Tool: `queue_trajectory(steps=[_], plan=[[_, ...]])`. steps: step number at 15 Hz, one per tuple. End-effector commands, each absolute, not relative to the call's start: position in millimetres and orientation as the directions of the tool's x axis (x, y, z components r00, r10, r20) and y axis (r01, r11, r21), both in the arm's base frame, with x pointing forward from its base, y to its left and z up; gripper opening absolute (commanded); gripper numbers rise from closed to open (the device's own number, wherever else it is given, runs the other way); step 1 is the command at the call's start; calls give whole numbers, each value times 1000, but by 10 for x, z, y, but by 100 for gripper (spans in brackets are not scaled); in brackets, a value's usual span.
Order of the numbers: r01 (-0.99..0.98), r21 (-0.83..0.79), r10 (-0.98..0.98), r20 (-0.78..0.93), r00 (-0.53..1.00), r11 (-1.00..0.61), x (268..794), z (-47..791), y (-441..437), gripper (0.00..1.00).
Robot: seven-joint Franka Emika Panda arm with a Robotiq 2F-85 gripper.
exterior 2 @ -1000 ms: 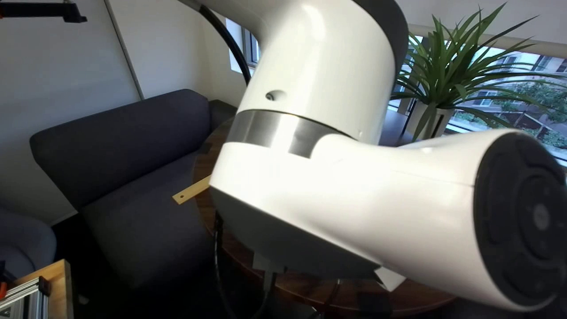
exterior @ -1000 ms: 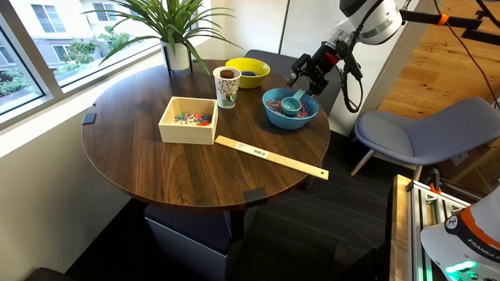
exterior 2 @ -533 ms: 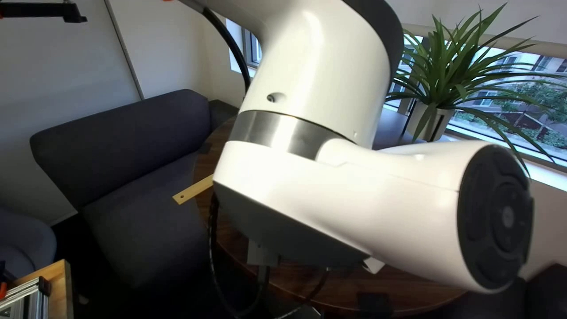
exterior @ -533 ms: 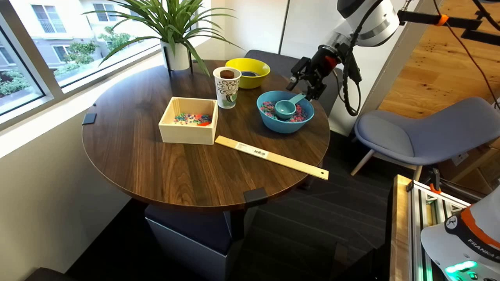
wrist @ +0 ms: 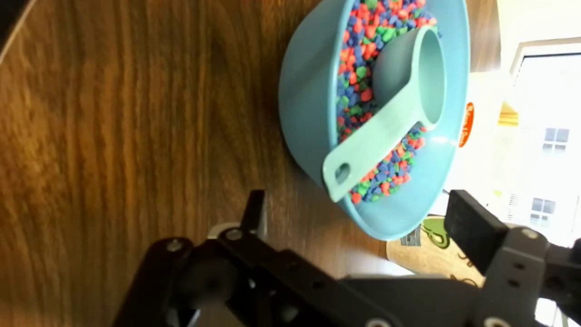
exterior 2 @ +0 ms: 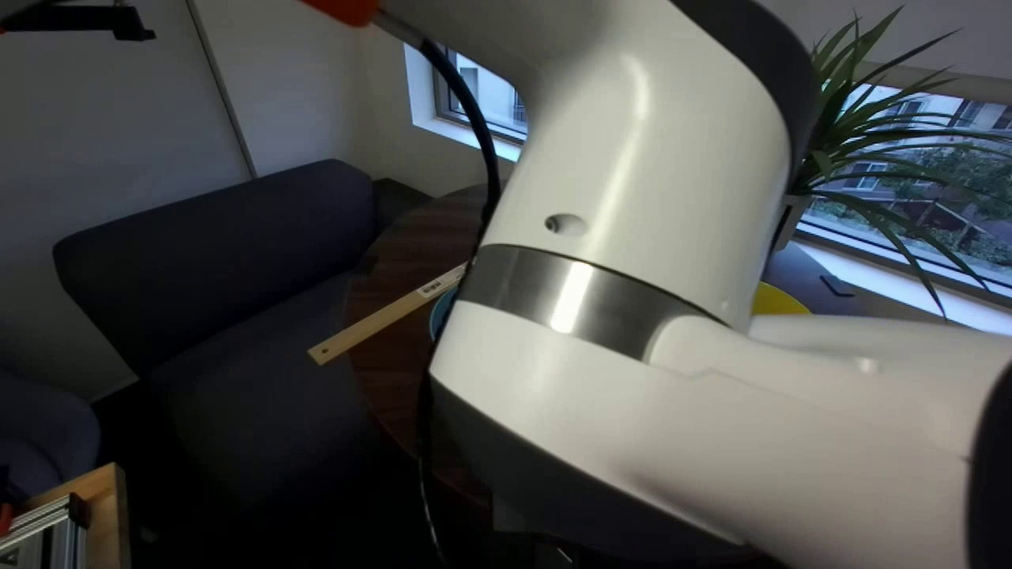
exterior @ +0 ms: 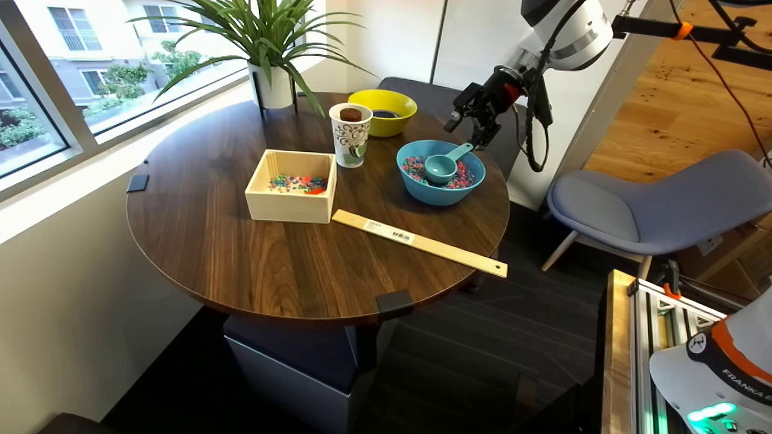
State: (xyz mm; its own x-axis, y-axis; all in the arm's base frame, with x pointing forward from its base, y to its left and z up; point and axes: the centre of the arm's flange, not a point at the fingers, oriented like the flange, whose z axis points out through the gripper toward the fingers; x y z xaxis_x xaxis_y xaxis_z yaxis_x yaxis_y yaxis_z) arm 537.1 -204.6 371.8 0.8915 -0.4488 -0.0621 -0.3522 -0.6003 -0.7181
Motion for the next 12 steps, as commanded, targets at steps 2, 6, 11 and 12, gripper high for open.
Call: queue_trajectory(steps=[2, 6, 11, 12], plan=[[-314, -770, -439, -49, 897, -556, 5478, 3657, -2161, 100], [-329, -752, -441, -57, 896, -571, 5438, 3701, -2125, 100], [-327, -753, -439, -57, 897, -571, 5450, 3707, -2126, 100], [-327, -753, -439, -57, 897, -571, 5450, 3706, -2126, 100]])
